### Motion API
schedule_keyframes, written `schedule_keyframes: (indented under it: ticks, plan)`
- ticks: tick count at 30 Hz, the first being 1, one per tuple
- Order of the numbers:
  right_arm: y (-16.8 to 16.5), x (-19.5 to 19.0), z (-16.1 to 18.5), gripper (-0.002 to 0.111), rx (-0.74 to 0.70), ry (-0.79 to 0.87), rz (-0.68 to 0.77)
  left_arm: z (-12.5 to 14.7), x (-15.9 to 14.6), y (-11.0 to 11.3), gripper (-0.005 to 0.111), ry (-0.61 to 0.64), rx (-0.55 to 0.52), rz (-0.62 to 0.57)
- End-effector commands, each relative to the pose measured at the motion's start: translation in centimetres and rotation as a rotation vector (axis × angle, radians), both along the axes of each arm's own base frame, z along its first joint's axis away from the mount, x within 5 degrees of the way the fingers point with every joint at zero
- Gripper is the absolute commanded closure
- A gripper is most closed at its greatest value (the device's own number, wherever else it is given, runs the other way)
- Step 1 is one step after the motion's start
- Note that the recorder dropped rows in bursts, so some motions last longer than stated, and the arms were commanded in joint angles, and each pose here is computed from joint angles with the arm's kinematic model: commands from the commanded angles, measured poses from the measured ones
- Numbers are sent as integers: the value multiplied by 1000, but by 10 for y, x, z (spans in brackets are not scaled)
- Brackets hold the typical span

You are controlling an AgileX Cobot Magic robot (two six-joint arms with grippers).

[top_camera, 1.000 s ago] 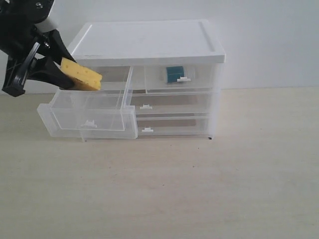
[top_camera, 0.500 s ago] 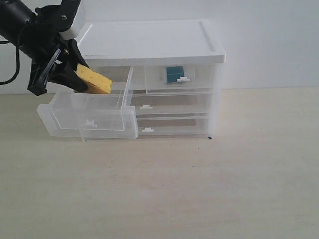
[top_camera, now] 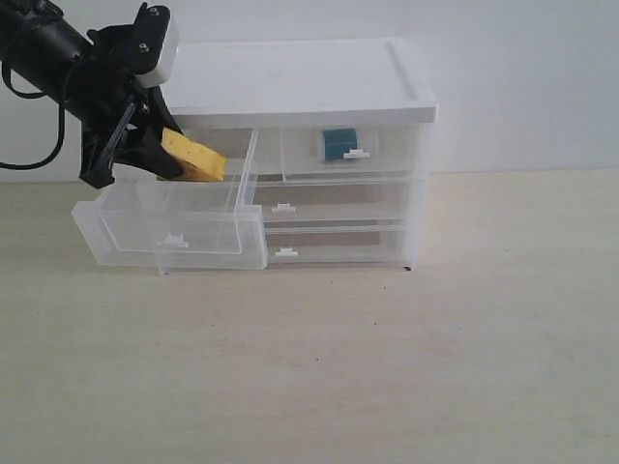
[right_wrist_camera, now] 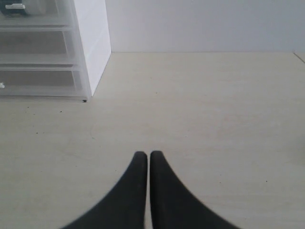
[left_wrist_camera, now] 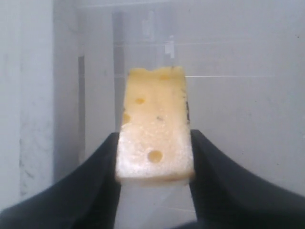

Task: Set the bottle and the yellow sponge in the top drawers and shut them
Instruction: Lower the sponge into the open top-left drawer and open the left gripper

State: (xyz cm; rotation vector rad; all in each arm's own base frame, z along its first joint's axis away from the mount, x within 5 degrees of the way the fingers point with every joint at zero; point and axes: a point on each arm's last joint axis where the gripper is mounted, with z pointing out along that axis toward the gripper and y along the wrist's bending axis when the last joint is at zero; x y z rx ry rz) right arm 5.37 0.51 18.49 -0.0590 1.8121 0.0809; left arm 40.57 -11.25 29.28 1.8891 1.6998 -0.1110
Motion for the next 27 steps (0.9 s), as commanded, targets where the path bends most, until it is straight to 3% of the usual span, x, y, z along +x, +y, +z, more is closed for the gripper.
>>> schedule_keyframes:
  ticks: [1,7,15,27]
  plan:
    - [0,0,-1,108,-6,-7,-3,-2,6,0,102,-20,-23,19]
    - [0,0,-1,108,-6,-7,-3,-9,11,-1,98,-21,-22,30]
    - [0,0,-1,108,-6,-7,-3,-8,15,-1,53,-60,-36,55]
    - [0,0,-1,108,-6,-7,-3,2,13,0,50,-95,-47,73]
